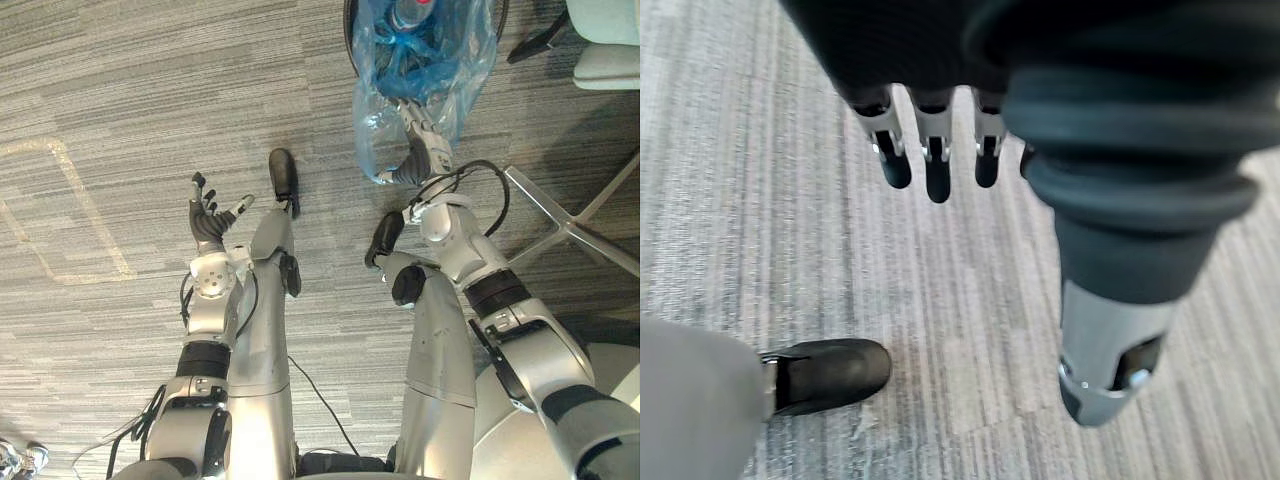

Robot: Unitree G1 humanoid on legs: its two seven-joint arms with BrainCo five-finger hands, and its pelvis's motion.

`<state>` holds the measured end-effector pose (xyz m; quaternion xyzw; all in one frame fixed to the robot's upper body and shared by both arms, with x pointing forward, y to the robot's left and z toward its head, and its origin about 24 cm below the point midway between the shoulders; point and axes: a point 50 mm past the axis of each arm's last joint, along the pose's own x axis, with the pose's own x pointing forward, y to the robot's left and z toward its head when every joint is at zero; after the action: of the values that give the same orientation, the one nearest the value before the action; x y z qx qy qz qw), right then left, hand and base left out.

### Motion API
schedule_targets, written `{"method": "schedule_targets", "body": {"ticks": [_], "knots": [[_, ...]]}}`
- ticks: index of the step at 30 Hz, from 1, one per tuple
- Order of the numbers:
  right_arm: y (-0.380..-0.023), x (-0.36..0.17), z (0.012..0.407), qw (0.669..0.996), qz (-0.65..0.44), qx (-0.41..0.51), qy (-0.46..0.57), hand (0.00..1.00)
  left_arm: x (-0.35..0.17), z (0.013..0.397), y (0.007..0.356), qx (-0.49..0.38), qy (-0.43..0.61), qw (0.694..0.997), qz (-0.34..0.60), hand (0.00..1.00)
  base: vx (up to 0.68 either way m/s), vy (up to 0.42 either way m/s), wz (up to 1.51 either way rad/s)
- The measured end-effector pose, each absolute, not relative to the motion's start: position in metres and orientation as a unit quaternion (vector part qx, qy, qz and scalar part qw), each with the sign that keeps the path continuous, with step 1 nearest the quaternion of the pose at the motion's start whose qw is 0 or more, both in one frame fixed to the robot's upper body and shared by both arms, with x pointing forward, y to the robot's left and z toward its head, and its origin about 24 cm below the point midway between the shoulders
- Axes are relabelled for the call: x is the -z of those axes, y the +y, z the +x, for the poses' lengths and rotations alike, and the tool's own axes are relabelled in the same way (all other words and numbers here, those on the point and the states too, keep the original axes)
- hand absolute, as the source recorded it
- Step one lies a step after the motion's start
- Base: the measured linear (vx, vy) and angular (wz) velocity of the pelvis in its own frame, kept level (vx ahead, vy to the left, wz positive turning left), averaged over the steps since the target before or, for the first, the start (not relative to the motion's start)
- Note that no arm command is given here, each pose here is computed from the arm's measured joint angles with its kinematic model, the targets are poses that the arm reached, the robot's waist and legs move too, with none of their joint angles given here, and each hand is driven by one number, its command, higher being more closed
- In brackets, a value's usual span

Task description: Gather rubbish on tea table into small bin, then transfer packed bag to large trash can.

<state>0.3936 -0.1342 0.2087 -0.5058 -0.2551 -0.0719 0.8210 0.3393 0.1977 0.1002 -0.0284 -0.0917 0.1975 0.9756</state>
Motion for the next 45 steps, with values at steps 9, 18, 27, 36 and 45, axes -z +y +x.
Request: {"method": "schedule_targets", "body": {"ticks": [9, 18, 27, 36, 45], "knots": [[-0.139, -0.220, 0.401, 0.831, -0.493, 0.088, -0.242, 1.00, -0.098, 0.339, 0.198, -0.199, -0.095, 0.975, -0.040, 0.00, -0.02, -0.002, 0.03], [-0.132, -0.220, 0.389, 0.845, -0.454, 0.079, -0.271, 1.00, -0.101, 0.338, 0.197, -0.196, -0.101, 0.974, -0.052, 0.00, -0.03, -0.003, -0.01], [-0.137, -0.229, 0.377, 0.860, -0.402, 0.100, -0.299, 1.00, -0.091, 0.331, 0.198, -0.200, -0.088, 0.974, -0.052, 0.00, -0.03, -0.005, -0.05], [-0.136, -0.225, 0.372, 0.872, -0.372, 0.104, -0.301, 1.00, -0.085, 0.329, 0.191, -0.196, -0.078, 0.976, -0.055, 0.00, -0.01, -0.003, -0.01], [-0.127, -0.199, 0.342, 0.899, -0.298, 0.082, -0.310, 1.00, -0.058, 0.314, 0.180, -0.173, -0.032, 0.983, -0.047, 0.00, -0.03, 0.001, -0.03]]}}
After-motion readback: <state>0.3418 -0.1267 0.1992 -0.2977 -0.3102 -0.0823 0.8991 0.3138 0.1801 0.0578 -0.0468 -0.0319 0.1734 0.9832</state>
